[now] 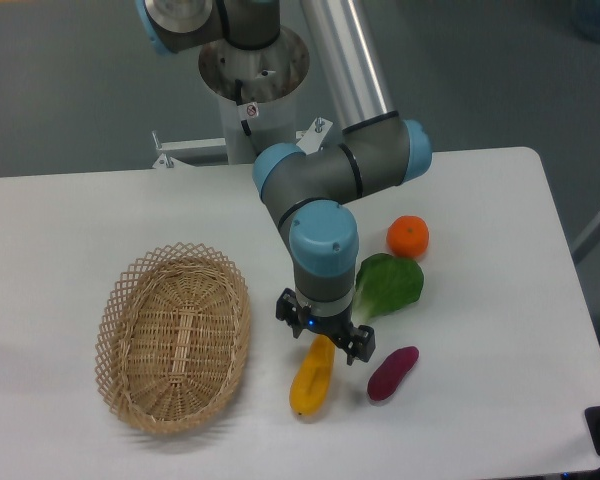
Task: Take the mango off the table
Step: 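Move the open gripper over to the yellow mango and lower it, then lower further and close the gripper around the yellow mango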
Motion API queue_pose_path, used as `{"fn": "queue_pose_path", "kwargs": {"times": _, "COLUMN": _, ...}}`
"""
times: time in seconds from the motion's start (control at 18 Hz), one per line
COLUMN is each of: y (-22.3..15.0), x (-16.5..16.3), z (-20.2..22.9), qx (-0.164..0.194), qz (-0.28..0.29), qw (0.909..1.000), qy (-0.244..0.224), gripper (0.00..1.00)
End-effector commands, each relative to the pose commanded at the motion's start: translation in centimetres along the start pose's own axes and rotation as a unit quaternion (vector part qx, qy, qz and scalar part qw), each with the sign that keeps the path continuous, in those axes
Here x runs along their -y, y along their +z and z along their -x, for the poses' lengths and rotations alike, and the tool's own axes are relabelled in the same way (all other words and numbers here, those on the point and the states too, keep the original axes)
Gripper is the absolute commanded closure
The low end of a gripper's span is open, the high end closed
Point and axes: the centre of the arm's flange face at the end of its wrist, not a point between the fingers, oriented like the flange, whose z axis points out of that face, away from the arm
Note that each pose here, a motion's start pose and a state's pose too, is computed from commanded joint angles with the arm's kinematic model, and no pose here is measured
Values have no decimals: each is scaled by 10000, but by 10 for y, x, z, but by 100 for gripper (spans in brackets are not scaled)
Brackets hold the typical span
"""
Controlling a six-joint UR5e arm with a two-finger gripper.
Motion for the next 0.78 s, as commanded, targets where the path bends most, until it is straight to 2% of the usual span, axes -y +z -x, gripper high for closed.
{"fn": "queue_pose_path", "kwargs": {"times": 0.17, "y": 5, "x": 2, "z": -3, "qx": 45, "qz": -31, "qw": 10000, "qy": -46, "gripper": 0}}
{"fn": "queue_pose_path", "kwargs": {"times": 0.39, "y": 17, "x": 12, "z": -11, "qx": 108, "qz": -99, "qw": 9993, "qy": -354, "gripper": 0}}
{"fn": "queue_pose_path", "kwargs": {"times": 0.78, "y": 23, "x": 10, "z": -9, "qx": 252, "qz": 57, "qw": 9990, "qy": -366, "gripper": 0}}
